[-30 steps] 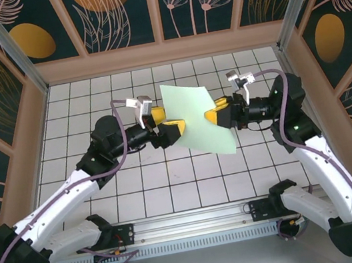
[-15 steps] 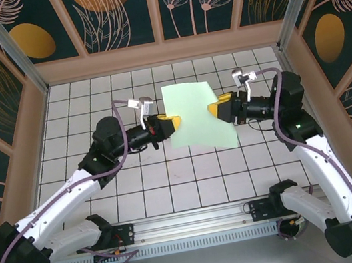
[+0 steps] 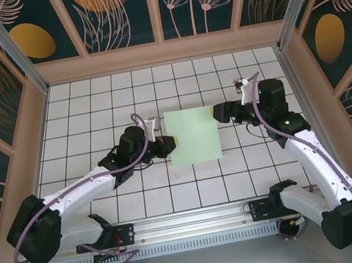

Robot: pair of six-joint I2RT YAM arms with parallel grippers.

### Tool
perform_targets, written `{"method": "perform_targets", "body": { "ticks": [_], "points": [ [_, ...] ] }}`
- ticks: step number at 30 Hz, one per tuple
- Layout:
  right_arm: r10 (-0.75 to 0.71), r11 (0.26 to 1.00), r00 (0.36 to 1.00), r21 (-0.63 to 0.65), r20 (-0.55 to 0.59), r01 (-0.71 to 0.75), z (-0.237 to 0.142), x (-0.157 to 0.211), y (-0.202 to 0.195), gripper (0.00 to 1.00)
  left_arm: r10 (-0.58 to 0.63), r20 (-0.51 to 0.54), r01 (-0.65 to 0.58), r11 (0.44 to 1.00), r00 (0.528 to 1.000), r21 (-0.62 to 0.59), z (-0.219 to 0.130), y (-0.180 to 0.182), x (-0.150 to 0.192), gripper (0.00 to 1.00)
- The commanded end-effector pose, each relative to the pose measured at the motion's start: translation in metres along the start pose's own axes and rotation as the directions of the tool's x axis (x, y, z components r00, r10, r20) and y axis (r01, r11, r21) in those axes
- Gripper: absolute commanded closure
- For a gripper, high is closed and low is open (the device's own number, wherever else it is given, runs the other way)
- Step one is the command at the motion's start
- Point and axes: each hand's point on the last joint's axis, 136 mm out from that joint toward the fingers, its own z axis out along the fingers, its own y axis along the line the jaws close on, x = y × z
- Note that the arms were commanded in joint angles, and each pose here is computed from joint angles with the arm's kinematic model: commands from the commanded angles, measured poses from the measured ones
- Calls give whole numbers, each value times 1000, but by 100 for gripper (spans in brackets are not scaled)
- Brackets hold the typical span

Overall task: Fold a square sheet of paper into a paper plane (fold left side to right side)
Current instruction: Place a square sheet of paper at the center of the table.

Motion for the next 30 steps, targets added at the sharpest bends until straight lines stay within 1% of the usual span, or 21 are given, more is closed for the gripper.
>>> {"method": "perform_targets", "body": {
  "ticks": [1, 2, 5, 7, 11, 16, 17, 20, 28, 30],
  "points": [
    [127, 991, 991, 55, -41, -125, 15, 28, -28, 23, -89, -30, 85, 988, 996, -129, 8, 37, 16, 100],
    [173, 985, 983, 31, -56, -171, 21, 38, -29, 24, -96, -43, 88, 982, 994, -165, 10, 46, 20, 100],
    [279, 960, 954, -1, -106, -281, 43, 69, -35, 32, -100, -81, 74, 956, 992, -283, 14, 73, 32, 100],
    [319, 948, 939, 26, -131, -318, 56, 86, -40, 35, -101, -102, 61, 937, 990, -344, 14, 84, 35, 100],
    [347, 938, 918, 65, -189, -341, 78, 110, -42, 44, -83, -119, 28, 913, 989, -407, 13, 93, 33, 100],
    [395, 918, 886, 61, -241, -393, 102, 126, -40, 52, -66, -138, 1, 904, 988, -428, 17, 95, 30, 100],
    [405, 913, 880, 71, -248, -401, 106, 128, -42, 54, -61, -138, -5, 900, 988, -435, 18, 95, 28, 100],
    [430, 903, 863, 123, -264, -412, 116, 140, -53, 55, -52, -141, -13, 905, 989, -426, 21, 92, 24, 100],
    [444, 896, 826, 192, -348, -401, 131, 173, -64, 57, -33, -159, -32, 920, 987, -391, 31, 81, 16, 90],
    [446, 894, 820, 220, -359, -390, 131, 179, -68, 57, -33, -156, -28, 929, 987, -369, 34, 75, 13, 86]
  ]
}}
